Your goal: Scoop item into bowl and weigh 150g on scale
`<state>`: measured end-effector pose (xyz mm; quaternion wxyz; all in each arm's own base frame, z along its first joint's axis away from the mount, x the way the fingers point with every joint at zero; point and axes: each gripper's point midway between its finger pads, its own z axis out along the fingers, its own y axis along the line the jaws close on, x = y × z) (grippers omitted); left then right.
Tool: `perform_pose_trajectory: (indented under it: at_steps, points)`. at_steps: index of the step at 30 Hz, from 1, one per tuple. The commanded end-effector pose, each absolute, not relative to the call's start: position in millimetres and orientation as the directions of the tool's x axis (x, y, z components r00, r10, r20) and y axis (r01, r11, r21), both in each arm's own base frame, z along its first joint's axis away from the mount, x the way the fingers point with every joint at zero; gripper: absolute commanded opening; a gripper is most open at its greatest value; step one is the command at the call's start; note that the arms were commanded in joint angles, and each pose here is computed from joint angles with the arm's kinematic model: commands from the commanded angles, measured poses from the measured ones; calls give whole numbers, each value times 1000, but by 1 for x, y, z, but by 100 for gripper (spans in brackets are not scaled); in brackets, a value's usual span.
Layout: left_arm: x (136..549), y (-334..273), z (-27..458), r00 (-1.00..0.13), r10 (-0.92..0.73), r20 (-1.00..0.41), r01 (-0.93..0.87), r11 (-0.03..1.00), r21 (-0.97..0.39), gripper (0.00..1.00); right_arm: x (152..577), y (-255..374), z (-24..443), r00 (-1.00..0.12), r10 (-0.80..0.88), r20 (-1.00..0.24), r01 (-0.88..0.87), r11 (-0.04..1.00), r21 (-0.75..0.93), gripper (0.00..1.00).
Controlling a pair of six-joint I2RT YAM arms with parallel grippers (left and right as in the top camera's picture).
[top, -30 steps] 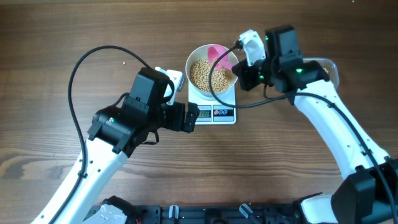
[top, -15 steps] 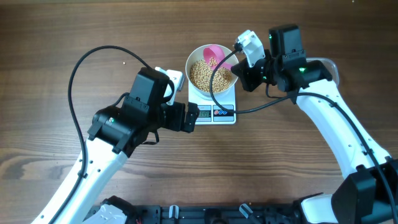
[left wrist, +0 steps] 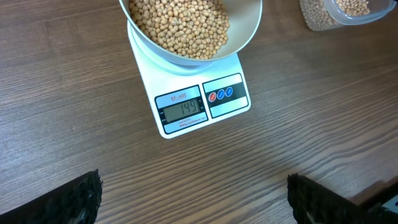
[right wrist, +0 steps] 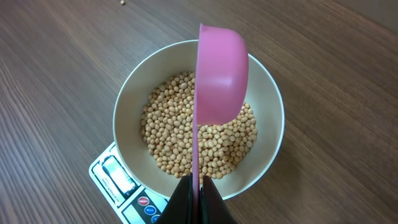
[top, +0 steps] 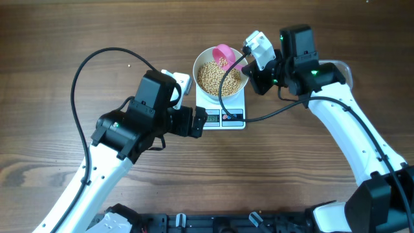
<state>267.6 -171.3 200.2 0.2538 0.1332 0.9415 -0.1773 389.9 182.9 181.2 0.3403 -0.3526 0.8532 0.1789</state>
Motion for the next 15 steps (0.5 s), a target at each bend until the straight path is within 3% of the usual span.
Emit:
perform_pose_trajectory:
  at_steps: [1, 15]
  points:
    - [267, -175, 202, -834, 163, -526, 349, 896, -275, 100, 390, 185, 199, -463, -493, -737, -743, 669, 19, 4]
    - [267, -175, 202, -834, 163, -526, 349, 896, -275, 100, 393, 177, 194, -457, -530, -714, -732, 681, -37, 4]
